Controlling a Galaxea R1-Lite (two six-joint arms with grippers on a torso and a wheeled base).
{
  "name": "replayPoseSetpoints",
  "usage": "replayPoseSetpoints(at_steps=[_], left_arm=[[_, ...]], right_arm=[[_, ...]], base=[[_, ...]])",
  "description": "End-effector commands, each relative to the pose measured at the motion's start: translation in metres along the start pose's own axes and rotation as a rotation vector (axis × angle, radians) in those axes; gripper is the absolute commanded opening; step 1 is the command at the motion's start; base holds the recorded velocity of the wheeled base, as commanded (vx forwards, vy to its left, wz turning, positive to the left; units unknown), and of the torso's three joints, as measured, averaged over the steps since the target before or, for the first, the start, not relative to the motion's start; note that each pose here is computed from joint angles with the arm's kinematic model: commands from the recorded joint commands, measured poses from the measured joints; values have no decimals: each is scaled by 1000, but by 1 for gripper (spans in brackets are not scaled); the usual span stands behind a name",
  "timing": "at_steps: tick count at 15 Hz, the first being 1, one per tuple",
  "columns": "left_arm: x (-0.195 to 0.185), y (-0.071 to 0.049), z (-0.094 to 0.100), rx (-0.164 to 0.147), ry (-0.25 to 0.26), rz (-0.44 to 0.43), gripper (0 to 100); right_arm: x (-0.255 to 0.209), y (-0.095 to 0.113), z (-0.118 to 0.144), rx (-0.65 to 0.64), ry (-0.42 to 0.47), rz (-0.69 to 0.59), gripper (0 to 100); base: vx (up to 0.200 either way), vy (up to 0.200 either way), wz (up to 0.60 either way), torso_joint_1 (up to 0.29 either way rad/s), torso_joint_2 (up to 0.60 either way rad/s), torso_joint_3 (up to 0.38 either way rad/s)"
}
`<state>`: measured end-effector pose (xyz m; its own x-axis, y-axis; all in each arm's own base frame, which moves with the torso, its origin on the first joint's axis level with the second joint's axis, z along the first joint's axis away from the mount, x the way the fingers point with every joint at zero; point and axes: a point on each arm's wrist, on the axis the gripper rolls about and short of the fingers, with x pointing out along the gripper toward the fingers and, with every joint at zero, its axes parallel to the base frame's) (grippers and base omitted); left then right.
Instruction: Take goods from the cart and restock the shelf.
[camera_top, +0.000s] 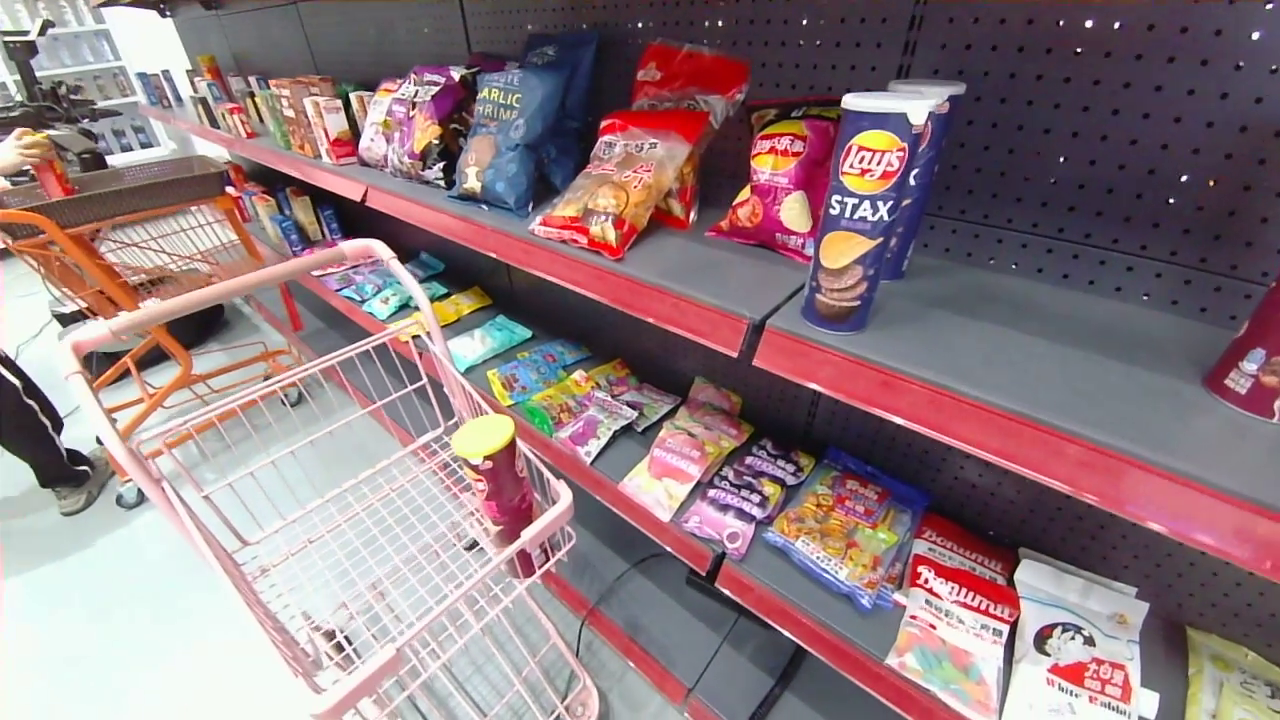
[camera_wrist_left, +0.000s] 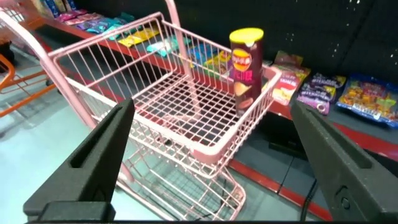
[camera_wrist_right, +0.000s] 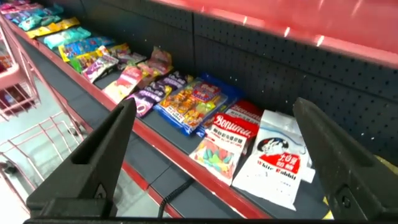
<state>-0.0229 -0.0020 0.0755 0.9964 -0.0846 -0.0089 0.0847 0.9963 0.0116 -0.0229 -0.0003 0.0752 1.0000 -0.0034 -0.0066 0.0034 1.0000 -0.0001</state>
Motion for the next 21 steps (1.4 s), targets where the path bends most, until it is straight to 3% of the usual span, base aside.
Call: replayPoseSetpoints(at_steps=[1, 4, 5, 7, 8, 9, 10, 11, 12, 13, 16, 21], left_arm=[[0, 0, 0, 0, 2, 0, 100], [0, 0, 1, 9, -4, 10, 100], [-4, 0, 26, 0, -55, -10, 100], [31, 4, 148, -204, -48, -58, 100], [42, 5, 168, -207, -56, -54, 100], [84, 7, 184, -195, 12, -31, 100], [103, 9, 168, -154, 95, 5, 100], [105, 9, 167, -152, 104, 10, 100], [146, 18, 131, -91, 323, 61, 100], [166, 20, 120, -95, 369, 30, 100], [228, 24, 83, -129, 449, -141, 100], [272, 27, 35, -13, 520, -340, 100]], right_arm=[[0, 0, 0, 0, 1, 0, 100], [0, 0, 0, 0, 1, 0, 100], [0, 0, 0, -2, 1, 0, 100], [0, 0, 0, -2, 1, 0, 100], [0, 0, 0, -2, 1, 0, 100], [0, 0, 0, -3, 1, 0, 100], [0, 0, 0, 0, 1, 0, 100], [0, 0, 0, 0, 1, 0, 100], [0, 0, 0, -2, 1, 0, 100], [0, 0, 0, -2, 1, 0, 100], [0, 0, 0, -2, 1, 0, 100], [0, 0, 0, -3, 1, 0, 100]], base=[[0, 0, 0, -188, 535, 344], [0, 0, 0, -105, 308, 211], [0, 0, 0, -32, 105, 61], [0, 0, 0, -1, 25, 18], [0, 0, 0, 0, 0, 0], [0, 0, 0, 0, 0, 0], [0, 0, 0, 0, 0, 0], [0, 0, 0, 0, 0, 0], [0, 0, 0, 0, 0, 0], [0, 0, 0, 0, 0, 0], [0, 0, 0, 0, 0, 0], [0, 0, 0, 0, 0, 0]])
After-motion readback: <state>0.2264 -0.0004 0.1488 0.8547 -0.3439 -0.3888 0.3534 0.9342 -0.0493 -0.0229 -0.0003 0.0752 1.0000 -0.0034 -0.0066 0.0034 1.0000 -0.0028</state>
